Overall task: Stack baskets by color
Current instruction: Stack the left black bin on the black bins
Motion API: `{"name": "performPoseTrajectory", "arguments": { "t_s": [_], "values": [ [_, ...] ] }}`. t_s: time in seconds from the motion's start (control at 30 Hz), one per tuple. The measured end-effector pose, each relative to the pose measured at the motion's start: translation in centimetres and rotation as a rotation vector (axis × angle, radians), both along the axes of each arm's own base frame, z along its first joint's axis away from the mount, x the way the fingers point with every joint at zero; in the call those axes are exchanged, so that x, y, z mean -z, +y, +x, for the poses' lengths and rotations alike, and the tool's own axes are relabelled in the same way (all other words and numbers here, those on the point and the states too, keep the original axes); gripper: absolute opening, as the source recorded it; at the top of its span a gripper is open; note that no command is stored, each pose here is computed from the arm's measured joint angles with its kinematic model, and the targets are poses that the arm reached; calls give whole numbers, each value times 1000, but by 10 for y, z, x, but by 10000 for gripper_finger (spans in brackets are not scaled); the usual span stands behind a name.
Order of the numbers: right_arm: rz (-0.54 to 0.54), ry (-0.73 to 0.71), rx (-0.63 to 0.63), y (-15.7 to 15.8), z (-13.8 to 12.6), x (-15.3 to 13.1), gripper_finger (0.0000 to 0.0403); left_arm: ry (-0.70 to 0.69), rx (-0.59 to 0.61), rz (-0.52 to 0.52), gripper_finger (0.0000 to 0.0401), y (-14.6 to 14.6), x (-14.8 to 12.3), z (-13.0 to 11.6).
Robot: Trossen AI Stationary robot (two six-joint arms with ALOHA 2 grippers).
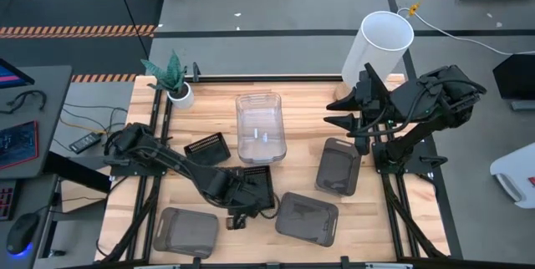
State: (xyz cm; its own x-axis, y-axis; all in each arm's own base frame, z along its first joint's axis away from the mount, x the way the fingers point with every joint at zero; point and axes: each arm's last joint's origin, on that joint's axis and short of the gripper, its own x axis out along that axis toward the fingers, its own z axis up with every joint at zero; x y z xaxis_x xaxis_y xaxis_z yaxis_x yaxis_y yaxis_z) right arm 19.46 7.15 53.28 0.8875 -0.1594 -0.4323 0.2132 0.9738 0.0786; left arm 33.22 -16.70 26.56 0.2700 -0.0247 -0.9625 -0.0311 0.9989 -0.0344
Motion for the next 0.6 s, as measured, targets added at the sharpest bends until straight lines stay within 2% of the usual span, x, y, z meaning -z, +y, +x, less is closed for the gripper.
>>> {"name": "performPoseTrajectory", "arguments": {
  "t_s": [0.13,0.23,0.43,0.6],
  "values": [
    [0,0,0,0,0,0,145,39,146,51,104,-2,-2,-20],
    [7,-1,3,0,0,0,145,94,182,46,80,5,5,-46],
    [9,-5,3,0,0,0,145,134,42,-12,40,41,10,-95],
    [8,-37,-5,1,2,-3,145,115,-133,-42,22,77,10,-115]
  ]
}}
